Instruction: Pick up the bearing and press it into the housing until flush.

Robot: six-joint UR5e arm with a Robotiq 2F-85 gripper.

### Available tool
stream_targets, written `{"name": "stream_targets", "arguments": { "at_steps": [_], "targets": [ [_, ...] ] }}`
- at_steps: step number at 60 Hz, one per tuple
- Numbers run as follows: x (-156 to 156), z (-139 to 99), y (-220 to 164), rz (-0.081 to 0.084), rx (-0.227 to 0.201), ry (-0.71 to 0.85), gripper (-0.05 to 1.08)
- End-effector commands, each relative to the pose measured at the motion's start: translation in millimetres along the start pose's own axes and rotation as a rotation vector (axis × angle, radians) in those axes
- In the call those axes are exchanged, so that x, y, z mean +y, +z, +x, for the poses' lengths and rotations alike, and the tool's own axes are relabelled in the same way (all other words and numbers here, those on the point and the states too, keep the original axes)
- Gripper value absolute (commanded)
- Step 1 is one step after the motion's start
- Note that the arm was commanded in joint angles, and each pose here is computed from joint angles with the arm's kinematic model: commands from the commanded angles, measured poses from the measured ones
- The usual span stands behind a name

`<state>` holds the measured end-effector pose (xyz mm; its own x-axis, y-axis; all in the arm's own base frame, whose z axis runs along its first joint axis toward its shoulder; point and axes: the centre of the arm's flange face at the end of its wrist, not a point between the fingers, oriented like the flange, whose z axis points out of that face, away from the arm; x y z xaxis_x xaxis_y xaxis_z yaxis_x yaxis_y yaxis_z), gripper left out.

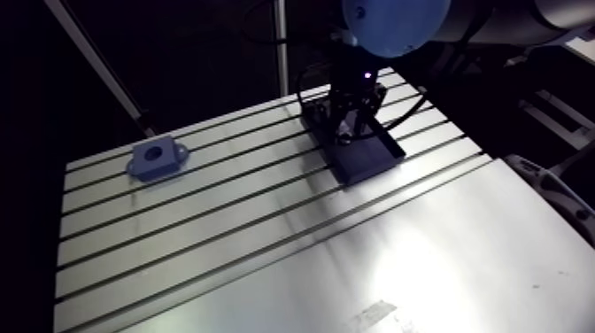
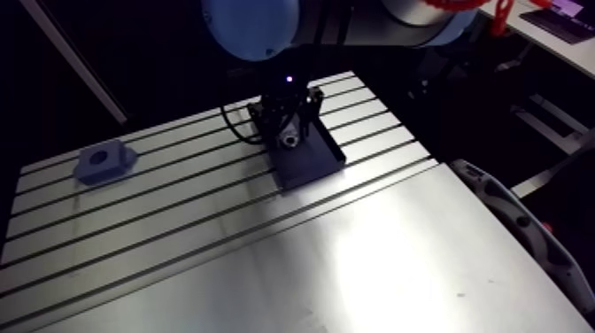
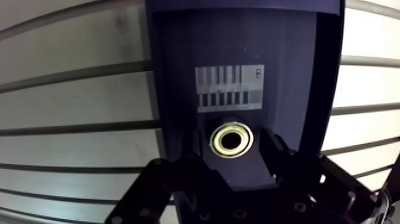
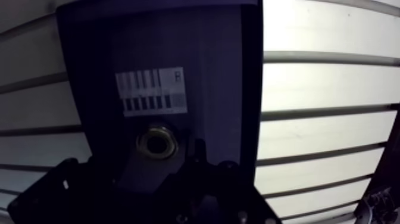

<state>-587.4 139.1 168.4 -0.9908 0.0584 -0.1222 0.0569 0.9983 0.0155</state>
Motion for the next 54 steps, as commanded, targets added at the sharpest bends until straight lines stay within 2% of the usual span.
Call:
{"name": "stream_targets", "arguments": {
  "at_steps": [1,23,54],
  "targets": [
    [0.4,0.8,-0.9,-0.002,0.004,0.000,0.42],
    [-0.7,0.6,-0.4,-0.002,0.004,0.000,0.49],
    [-2.7,0.5,0.1,-0.002,0.002,-0.003,0.51]
  ]
}}
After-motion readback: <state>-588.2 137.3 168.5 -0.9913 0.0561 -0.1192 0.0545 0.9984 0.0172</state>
